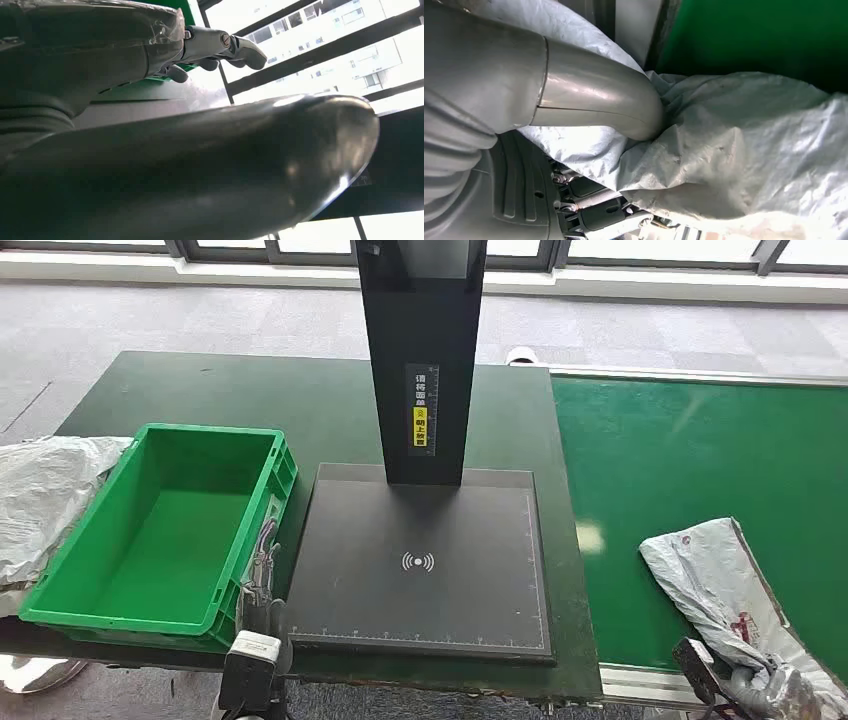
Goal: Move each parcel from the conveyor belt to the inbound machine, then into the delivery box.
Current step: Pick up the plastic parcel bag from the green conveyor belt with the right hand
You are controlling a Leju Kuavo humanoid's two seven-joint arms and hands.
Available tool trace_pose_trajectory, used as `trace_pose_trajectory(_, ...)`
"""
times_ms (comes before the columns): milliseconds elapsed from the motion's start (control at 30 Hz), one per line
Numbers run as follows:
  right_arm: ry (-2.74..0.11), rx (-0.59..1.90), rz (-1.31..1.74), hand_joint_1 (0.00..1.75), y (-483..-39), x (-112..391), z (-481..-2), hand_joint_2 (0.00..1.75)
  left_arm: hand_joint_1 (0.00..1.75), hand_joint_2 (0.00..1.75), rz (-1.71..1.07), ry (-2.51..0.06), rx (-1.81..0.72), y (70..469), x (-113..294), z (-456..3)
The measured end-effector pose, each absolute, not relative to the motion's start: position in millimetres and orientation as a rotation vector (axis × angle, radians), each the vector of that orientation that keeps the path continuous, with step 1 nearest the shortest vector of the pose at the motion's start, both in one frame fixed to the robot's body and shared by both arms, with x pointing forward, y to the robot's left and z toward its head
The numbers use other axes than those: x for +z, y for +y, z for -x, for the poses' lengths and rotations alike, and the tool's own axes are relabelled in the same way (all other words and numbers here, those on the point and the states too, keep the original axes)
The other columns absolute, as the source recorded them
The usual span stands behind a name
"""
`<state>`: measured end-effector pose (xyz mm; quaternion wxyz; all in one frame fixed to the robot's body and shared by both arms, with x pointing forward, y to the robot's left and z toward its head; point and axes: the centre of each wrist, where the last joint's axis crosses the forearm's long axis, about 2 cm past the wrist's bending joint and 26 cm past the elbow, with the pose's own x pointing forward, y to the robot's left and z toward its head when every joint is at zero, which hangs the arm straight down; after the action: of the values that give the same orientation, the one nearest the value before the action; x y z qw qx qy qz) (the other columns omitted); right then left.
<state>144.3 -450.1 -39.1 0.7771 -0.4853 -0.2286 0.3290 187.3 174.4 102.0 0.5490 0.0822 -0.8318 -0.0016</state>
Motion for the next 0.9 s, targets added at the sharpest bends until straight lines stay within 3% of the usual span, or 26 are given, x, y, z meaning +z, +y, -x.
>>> trace_pose_trajectory(300,-0.519,0.710,1.063,1.75,-446.2,-39.1,-145.6,1.75,0.00,0.00,-0.216,-1.973,0.016,175.0,101.7,-186.4)
trace_pose_trajectory(567,-0.649,0.586,1.151,1.75,-428.2,-26.3,-187.2,1.75,0.00,0.00,-0.366,-1.967,0.145,181.3,99.8,-168.6)
trace_pose_trajectory(900,-1.412,0.124,1.286,1.75,-381.2,25.9,-203.6,1.75,0.00,0.00,-0.405,-1.977,0.192,182.3,108.1,-161.8)
